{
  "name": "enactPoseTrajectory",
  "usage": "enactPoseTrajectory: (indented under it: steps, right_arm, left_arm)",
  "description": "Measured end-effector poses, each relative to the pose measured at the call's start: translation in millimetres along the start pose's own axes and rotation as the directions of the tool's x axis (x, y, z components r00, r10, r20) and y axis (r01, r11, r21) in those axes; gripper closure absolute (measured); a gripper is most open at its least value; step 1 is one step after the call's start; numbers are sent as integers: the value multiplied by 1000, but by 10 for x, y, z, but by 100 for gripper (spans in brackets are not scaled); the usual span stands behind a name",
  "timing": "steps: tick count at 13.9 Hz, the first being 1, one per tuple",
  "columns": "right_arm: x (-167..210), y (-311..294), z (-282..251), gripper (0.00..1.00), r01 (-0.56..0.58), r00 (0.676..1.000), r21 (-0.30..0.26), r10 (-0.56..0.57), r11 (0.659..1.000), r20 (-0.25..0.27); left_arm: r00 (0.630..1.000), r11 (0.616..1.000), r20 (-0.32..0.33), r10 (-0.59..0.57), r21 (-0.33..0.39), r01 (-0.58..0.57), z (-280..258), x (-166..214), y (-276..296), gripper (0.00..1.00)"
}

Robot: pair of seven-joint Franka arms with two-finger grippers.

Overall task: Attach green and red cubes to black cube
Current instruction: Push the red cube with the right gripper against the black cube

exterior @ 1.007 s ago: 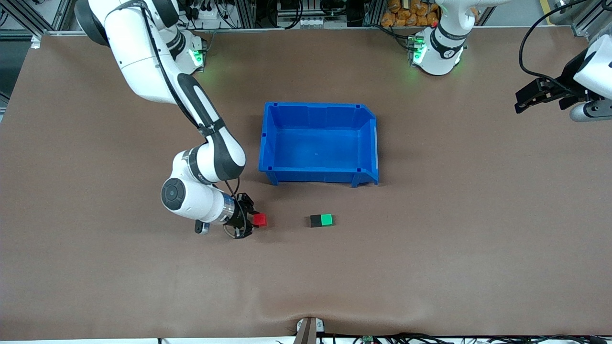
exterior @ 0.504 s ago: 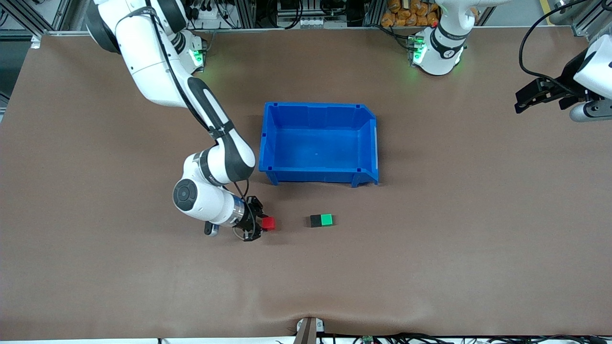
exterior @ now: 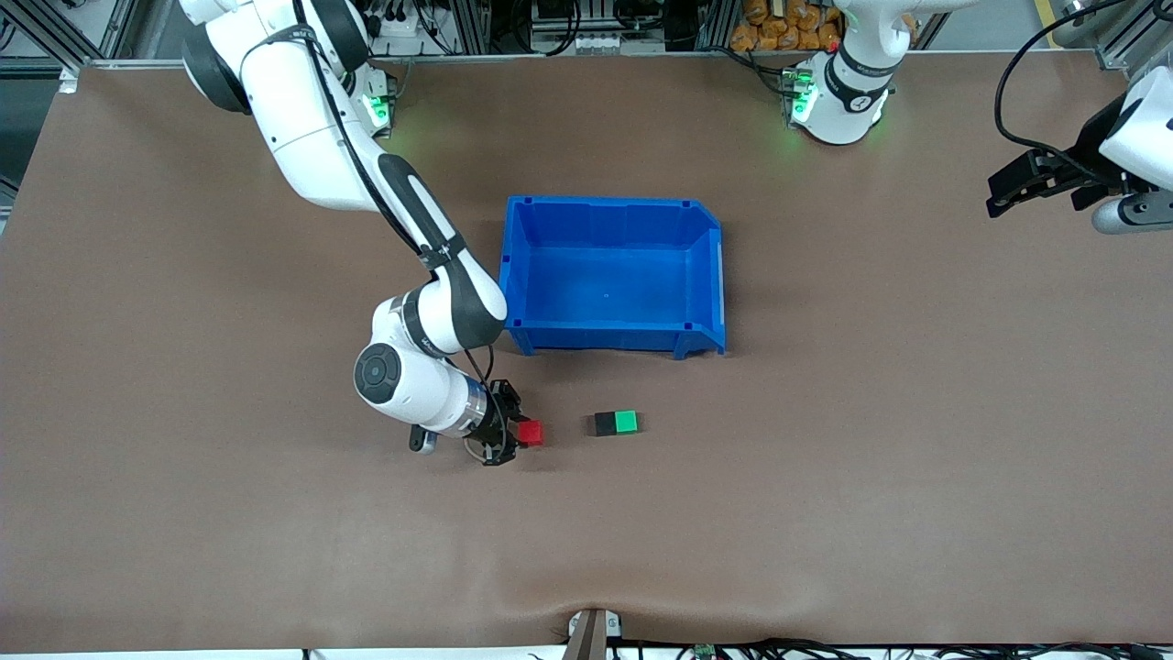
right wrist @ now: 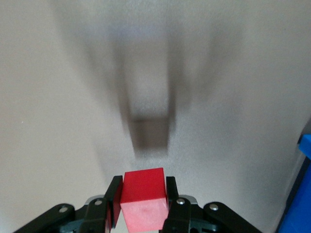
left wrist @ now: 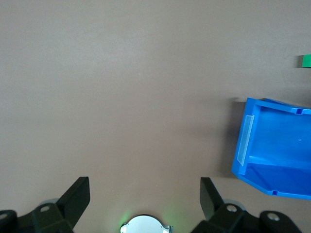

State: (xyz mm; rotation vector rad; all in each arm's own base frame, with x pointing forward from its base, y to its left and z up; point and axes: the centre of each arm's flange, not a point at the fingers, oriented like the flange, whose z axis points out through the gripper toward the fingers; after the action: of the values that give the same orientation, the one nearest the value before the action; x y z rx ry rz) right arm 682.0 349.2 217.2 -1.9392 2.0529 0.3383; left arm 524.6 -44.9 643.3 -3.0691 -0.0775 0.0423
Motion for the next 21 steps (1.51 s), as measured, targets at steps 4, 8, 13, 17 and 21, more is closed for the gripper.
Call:
enactPoseTrajectory:
  steps: [4,8,13,17,21]
  right_arm:
    - [-79,-4,30,60,-9,1000,6,9,1000,6]
    - [-176,15,91,60,-16,1000,23,15,1000,14]
    - [-288,94,233,60,-12,1000,24,12,1000,15]
    - [-351,161,340,60,-5,1000,15,4,1000,12]
    - [-470,226,419,60,-11,1000,10,11,1000,16]
  left_arm:
    - [1000,1000,0,0,0,0,0,0,0,0]
    - [1000,1000,0,0,0,0,0,0,0,0]
    - [1000,1000,0,0,0,0,0,0,0,0]
    - [1000,1000,0,0,0,0,0,0,1,0]
    - [1000,1000,0,0,0,0,0,0,1,0]
